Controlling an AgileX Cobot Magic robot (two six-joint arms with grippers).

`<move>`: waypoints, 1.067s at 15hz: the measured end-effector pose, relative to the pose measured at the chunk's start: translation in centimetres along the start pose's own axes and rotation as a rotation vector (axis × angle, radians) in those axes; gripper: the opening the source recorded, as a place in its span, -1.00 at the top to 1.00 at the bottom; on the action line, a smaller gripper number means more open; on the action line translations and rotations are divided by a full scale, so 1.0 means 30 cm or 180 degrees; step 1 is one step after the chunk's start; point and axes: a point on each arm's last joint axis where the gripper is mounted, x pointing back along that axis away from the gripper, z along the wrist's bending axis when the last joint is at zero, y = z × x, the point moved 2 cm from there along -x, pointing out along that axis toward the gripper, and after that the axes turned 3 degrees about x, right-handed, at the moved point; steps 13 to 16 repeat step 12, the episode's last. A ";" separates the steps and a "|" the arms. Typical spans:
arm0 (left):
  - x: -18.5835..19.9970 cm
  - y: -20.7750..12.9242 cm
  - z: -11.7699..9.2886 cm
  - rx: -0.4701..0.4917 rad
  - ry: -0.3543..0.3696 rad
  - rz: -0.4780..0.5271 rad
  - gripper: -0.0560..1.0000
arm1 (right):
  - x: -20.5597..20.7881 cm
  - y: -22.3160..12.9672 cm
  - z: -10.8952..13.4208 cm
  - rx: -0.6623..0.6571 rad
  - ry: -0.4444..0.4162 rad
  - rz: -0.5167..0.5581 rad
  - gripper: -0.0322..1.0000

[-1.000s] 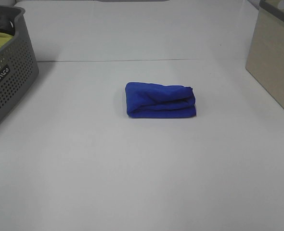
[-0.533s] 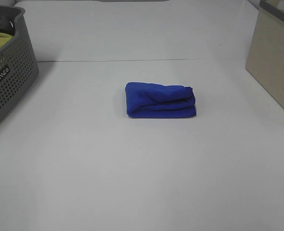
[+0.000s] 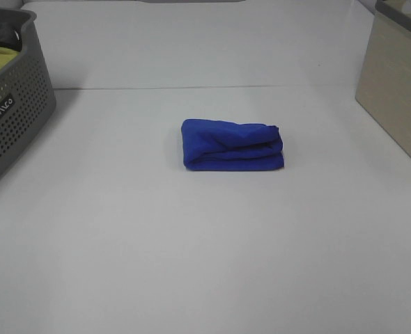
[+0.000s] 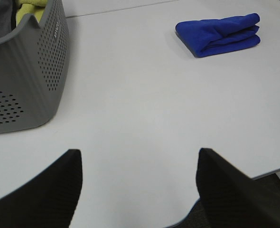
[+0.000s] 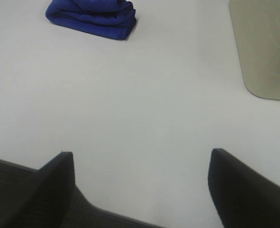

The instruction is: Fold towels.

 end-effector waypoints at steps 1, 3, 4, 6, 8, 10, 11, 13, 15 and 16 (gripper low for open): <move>0.000 0.000 0.001 -0.0003 0.0006 0.0001 -0.35 | -0.001 0.000 -0.001 -0.0018 -0.0030 0.0003 -0.53; 0.000 0.000 0.001 -0.0003 0.0006 0.0001 -0.35 | -0.001 0.000 -0.001 -0.0023 -0.0038 0.0004 -0.53; 0.000 0.000 0.001 -0.0003 0.0006 0.0001 -0.35 | -0.001 0.000 -0.001 -0.0023 -0.0038 0.0004 -0.53; 0.000 0.000 0.001 -0.0003 0.0006 0.0001 -0.35 | -0.001 0.000 -0.001 -0.0023 -0.0038 0.0004 -0.53; 0.000 0.000 0.001 -0.0003 0.0006 0.0001 -0.35 | -0.001 0.000 -0.001 -0.0023 -0.0038 0.0004 -0.53; 0.000 0.000 0.001 -0.0003 0.0006 0.0001 -0.35 | -0.001 0.000 -0.001 -0.0023 -0.0038 0.0004 -0.53; 0.000 0.000 0.001 -0.0003 0.0006 0.0001 -0.35 | -0.001 0.000 -0.001 -0.0023 -0.0038 0.0004 -0.53; 0.000 0.000 0.001 -0.0003 0.0006 0.0001 -0.35 | -0.001 0.000 -0.001 -0.0023 -0.0038 0.0004 -0.53; 0.000 0.000 0.001 -0.0003 0.0006 0.0001 -0.35 | -0.001 0.000 -0.001 -0.0023 -0.0038 0.0004 -0.53; 0.000 0.000 0.001 -0.0003 0.0006 0.0001 -0.35 | -0.001 0.000 -0.001 -0.0023 -0.0038 0.0004 -0.53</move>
